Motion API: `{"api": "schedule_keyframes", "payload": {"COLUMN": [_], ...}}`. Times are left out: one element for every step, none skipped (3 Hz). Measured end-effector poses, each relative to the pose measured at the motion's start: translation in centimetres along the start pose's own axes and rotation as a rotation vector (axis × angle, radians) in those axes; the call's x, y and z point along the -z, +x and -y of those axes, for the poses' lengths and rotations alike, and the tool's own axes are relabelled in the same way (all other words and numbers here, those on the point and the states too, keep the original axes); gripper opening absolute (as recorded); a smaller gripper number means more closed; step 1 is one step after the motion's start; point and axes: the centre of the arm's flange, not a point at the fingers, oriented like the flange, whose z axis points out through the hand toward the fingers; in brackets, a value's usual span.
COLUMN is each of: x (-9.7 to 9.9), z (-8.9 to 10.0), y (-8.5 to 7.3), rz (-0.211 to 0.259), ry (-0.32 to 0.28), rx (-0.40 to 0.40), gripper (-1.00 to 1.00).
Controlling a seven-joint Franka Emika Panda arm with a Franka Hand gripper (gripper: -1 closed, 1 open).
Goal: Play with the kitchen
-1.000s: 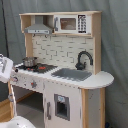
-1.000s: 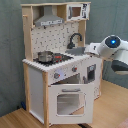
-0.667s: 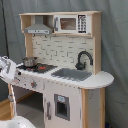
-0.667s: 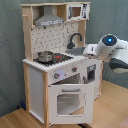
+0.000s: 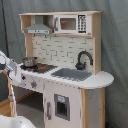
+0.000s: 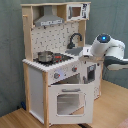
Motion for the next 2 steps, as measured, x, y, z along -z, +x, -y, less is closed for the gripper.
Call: {"api": "schedule_keyframes", "payload": {"x": [-2.6,-4.6], "z": [-0.3,-0.3], "y": [0.4,1.2], "rz": [-0.054,-0.107], "ry": [0.055,0.096], "rx": [0.039,0.079], "gripper": [1.00,1.00]}}
